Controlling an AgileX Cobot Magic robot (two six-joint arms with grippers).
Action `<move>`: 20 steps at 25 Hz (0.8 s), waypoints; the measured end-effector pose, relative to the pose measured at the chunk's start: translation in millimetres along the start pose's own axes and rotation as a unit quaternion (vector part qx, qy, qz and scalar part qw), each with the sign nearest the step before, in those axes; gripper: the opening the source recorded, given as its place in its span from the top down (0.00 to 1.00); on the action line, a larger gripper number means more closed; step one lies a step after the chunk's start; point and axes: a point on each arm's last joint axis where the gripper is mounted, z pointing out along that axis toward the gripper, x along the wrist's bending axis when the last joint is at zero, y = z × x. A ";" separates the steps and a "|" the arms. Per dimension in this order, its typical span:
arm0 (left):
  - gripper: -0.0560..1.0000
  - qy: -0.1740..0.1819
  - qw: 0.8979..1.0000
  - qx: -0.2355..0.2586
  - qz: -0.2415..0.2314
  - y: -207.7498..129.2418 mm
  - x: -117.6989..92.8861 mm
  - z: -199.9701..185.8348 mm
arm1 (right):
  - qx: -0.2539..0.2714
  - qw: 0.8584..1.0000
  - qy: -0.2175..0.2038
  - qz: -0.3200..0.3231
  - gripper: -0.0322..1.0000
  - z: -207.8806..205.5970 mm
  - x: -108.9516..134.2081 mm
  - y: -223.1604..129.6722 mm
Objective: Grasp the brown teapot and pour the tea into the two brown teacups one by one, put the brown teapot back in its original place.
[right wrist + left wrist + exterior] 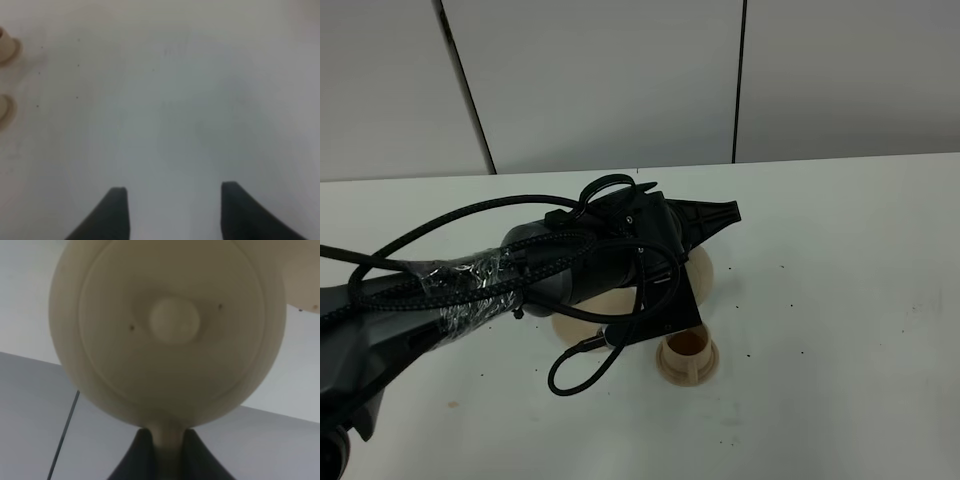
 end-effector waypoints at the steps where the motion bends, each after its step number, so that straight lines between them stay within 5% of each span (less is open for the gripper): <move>1: 0.79 0.000 1.000 0.000 0.000 0.2 0.3 -0.2 | 0.000 1.000 0.000 0.000 0.57 0.0 0.0 0.0; 20: 0.79 -0.003 1.000 0.000 0.003 1.3 0.9 -1.0 | 0.000 1.000 0.000 0.000 0.57 0.0 0.0 0.0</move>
